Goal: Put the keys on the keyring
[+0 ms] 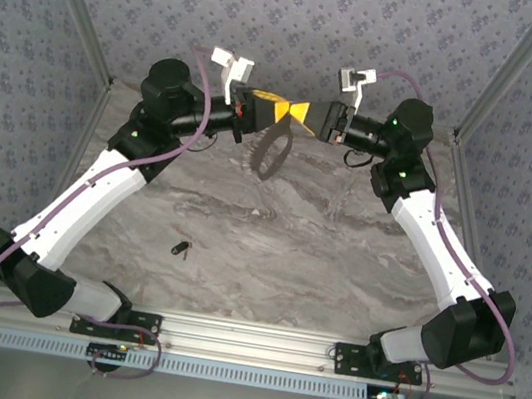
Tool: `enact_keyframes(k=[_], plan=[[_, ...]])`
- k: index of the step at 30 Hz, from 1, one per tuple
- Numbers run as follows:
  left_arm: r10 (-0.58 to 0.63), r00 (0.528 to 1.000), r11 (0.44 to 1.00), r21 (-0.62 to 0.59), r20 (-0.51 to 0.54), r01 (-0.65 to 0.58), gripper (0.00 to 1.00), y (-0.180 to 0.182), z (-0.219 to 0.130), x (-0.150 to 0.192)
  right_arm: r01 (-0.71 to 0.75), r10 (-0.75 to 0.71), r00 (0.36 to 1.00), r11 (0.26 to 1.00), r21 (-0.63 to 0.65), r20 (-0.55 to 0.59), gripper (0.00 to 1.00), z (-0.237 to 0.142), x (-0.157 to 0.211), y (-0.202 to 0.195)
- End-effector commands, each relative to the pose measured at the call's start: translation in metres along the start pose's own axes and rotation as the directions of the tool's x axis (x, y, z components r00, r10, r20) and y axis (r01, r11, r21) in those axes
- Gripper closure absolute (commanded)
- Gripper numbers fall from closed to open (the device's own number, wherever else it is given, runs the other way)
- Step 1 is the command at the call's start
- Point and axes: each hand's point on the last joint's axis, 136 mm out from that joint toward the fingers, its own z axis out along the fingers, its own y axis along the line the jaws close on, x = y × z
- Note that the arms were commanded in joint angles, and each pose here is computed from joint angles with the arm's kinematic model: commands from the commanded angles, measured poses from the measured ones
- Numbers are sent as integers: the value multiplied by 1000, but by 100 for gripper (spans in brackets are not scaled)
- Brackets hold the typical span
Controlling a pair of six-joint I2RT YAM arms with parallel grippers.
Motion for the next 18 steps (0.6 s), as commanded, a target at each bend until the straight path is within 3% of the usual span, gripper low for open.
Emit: enact_keyframes(k=[1,7,15,18], plan=[[31,999,999,33,35,-32,100,-17,-9,-11,70,-70,997,996,-51,17,73,-2,-8,32],[21,999,999,41,26,-22,100,-17,-8,-8,74,-73,997,995,-62,24,100,-2,-10,35],[-20,1000,999,-25,-7,20,100,-1,-6,5,80,-78,996,996,-44,46,100,-7,-11,33],[-17,1000,993,-114,-6,17,69,12,-12,9,82,-83,994,996,18,66,100,-14,-9,22]])
